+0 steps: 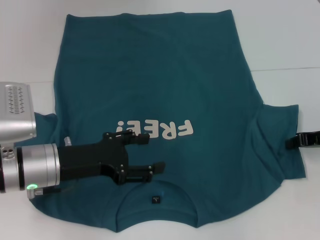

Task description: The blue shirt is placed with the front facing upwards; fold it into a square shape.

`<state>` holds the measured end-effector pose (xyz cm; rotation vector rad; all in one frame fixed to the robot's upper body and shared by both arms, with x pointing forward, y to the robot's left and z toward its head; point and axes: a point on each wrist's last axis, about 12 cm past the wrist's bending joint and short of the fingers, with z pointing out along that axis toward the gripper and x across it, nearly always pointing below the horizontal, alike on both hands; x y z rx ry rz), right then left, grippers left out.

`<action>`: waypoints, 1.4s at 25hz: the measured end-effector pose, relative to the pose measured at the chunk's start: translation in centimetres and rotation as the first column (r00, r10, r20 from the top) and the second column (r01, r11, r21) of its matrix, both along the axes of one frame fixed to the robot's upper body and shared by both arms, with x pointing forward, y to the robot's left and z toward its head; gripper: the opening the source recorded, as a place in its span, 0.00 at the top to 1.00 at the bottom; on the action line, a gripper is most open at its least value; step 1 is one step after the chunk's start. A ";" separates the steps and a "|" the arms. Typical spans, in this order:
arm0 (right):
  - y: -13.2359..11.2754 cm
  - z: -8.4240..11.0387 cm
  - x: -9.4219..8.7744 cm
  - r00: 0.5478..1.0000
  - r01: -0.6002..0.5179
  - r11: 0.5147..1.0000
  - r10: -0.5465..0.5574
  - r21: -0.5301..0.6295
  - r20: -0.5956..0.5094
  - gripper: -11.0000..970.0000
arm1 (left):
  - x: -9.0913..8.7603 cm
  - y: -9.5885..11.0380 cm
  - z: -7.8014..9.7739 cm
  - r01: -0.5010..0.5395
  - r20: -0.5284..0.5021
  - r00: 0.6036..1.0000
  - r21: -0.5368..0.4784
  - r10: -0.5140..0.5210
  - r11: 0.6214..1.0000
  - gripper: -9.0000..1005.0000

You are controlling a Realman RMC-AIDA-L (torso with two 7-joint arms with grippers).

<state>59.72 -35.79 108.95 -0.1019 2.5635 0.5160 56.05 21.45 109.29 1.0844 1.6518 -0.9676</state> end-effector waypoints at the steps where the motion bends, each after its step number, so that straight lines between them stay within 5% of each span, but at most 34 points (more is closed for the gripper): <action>1: 0.0 0.1 0.0 1.000 -0.005 1.000 0.005 0.001 0.000 0.87 | 0.0 0.0 0.0 0.000 0.000 1.000 0.000 0.000 1.000 0.16; 7: 0.2 1.2 0.0 0.999 -0.022 0.999 0.021 0.023 0.026 0.96 | 0.0 0.0 0.0 0.000 -0.002 1.000 -0.001 0.000 1.000 0.16; 35: 3.8 5.6 4.5 0.984 -0.101 0.995 0.097 0.022 0.151 0.97 | 0.1 0.0 0.1 0.003 0.001 1.000 0.001 -0.003 1.000 0.16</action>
